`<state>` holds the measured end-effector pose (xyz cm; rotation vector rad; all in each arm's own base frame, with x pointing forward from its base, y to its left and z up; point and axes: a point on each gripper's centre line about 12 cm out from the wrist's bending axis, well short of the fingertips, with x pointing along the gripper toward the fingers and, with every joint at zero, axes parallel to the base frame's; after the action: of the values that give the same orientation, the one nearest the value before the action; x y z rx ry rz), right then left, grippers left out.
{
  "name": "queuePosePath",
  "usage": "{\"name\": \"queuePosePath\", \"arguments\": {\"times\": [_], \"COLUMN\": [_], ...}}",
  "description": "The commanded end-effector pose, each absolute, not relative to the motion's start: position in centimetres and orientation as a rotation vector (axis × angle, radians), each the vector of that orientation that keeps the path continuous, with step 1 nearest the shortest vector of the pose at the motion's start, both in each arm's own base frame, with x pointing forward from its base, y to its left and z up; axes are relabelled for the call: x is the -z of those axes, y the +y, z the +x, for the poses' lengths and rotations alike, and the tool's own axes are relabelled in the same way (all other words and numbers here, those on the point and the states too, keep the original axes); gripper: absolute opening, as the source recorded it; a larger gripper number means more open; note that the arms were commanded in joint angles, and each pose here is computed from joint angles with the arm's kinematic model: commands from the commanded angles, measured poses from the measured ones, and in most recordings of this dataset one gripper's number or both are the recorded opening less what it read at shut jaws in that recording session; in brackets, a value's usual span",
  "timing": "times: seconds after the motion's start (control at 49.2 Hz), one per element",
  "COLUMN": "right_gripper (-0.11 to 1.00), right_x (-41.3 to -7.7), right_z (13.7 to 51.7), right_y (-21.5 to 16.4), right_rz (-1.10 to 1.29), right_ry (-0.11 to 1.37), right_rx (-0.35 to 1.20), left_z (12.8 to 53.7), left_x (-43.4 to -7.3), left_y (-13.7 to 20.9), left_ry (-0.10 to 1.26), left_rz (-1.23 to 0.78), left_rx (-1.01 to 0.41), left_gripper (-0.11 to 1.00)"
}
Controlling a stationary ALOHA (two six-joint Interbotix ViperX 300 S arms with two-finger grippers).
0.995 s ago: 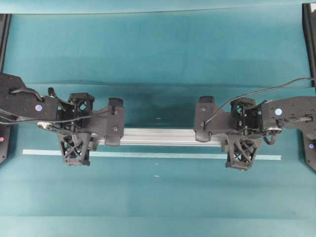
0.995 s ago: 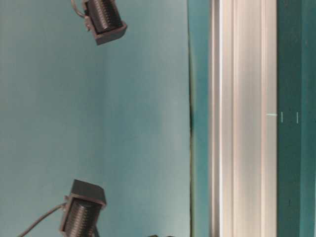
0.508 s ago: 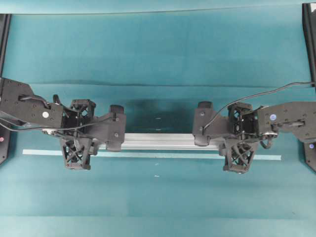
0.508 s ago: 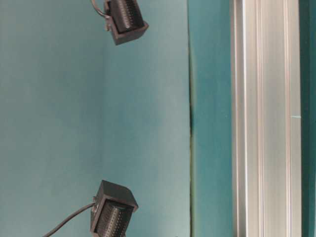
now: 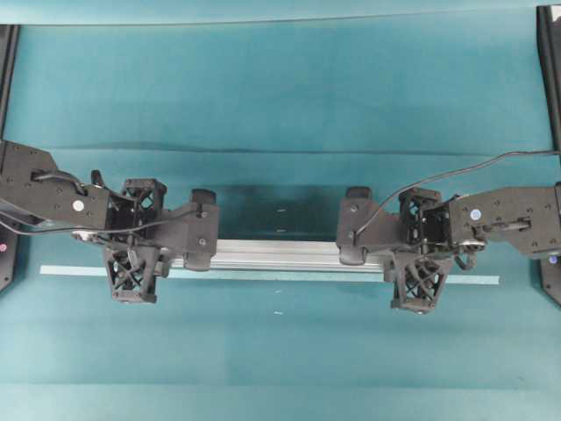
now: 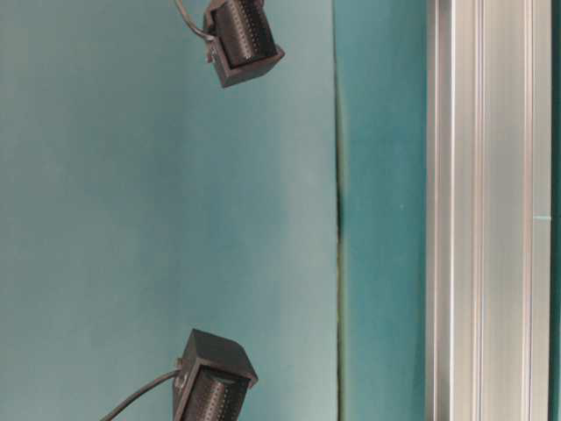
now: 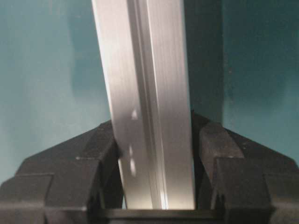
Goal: Lift the metal rail with both hands.
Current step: 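Set the rail down on the table and open both grippers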
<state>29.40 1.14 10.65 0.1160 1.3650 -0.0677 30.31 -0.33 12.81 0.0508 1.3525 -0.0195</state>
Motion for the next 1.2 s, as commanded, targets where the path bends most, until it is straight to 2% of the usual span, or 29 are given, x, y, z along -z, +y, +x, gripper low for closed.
{"name": "queuePosePath", "arguments": {"times": [0.0, 0.873, 1.178], "right_gripper": [0.39, 0.39, 0.39], "right_x": [-10.6, -9.0, -9.0], "right_z": [29.4, 29.4, 29.4], "right_y": [1.2, 1.1, 1.1], "right_rz": [0.122, 0.119, 0.121], "right_ry": [1.37, 1.392, 1.391], "right_rx": [0.069, 0.073, 0.075], "left_z": [30.4, 30.2, 31.0], "left_x": [-13.1, -12.0, -12.2], "left_y": [-0.2, -0.5, -0.6], "left_ry": [1.343, 1.342, 1.265], "left_rz": [0.047, 0.036, 0.033], "left_rx": [0.016, 0.012, 0.014], "left_gripper": [0.3, 0.3, 0.3]}}
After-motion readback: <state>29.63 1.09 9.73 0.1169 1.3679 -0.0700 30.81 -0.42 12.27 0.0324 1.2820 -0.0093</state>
